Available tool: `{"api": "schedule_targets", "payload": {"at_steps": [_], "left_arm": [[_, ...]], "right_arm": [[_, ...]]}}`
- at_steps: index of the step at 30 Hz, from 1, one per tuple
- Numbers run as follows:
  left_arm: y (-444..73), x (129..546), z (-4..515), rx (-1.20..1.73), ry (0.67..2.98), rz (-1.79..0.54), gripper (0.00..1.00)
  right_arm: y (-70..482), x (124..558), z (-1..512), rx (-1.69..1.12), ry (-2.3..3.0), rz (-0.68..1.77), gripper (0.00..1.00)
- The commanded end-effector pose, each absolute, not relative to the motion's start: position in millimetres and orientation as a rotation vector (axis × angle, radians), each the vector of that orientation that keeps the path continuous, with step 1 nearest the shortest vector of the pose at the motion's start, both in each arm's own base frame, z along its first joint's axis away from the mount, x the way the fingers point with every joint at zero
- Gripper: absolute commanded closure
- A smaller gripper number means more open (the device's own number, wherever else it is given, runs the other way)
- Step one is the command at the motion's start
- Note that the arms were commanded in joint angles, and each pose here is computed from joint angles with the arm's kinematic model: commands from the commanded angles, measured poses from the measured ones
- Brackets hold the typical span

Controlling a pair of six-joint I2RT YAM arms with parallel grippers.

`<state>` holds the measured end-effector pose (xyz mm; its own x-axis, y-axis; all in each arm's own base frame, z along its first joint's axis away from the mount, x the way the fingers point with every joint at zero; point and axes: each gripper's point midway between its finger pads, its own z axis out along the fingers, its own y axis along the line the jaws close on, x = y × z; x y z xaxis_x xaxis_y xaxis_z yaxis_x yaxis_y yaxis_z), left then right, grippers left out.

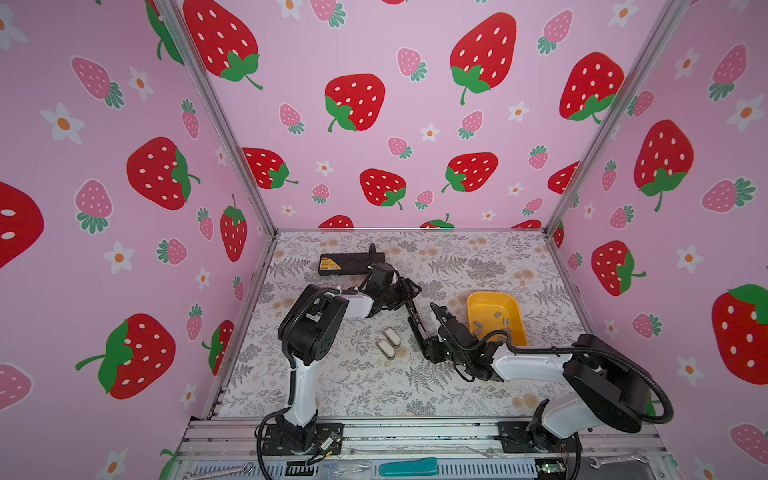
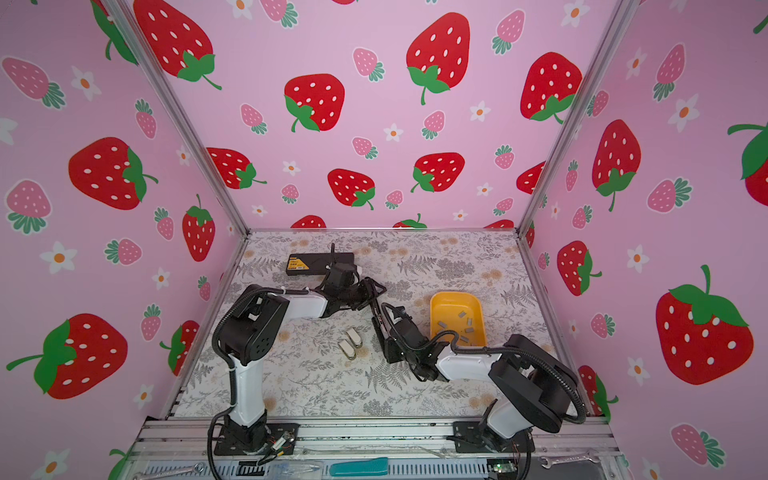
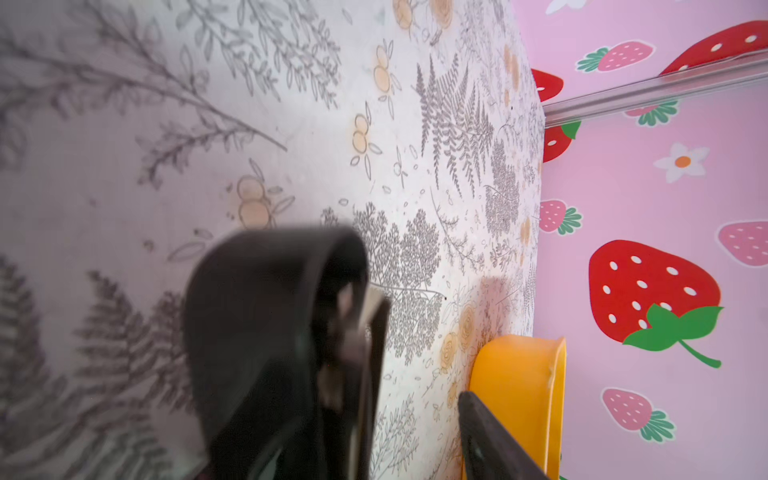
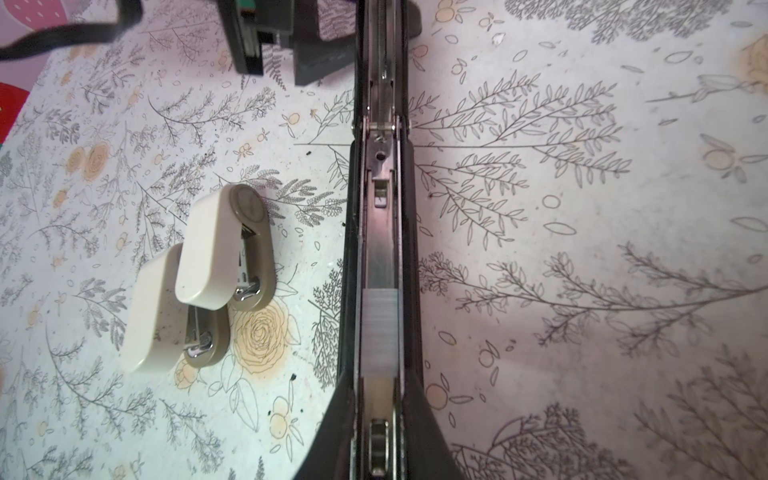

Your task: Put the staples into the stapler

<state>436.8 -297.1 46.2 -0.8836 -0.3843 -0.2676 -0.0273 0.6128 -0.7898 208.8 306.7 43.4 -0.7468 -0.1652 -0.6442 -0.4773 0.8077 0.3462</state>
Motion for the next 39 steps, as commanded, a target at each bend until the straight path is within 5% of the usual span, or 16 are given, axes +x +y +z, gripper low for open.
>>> {"api": "schedule_targets", "payload": {"at_steps": [1, 10, 16, 39], "left_arm": [[-290, 457, 54, -0.326, 2.371, -1.196, 0.37], [-290, 467, 88, -0.192, 2.230, -1.248, 0.58], [-292, 460, 101, -0.068, 2.158, -1.239, 0.63], [-310, 390, 139, 0.433, 1.832, -0.916, 0.64]], "right_arm": [[318, 211, 58, -0.516, 2.273, 0.695, 0.99], [317, 210, 46, -0.564, 2.254, 0.648, 0.99], [318, 205, 45, -0.616, 2.206, 0.632, 0.94], [310, 195, 31, -0.718, 2.115, 0.566, 0.88]]}}
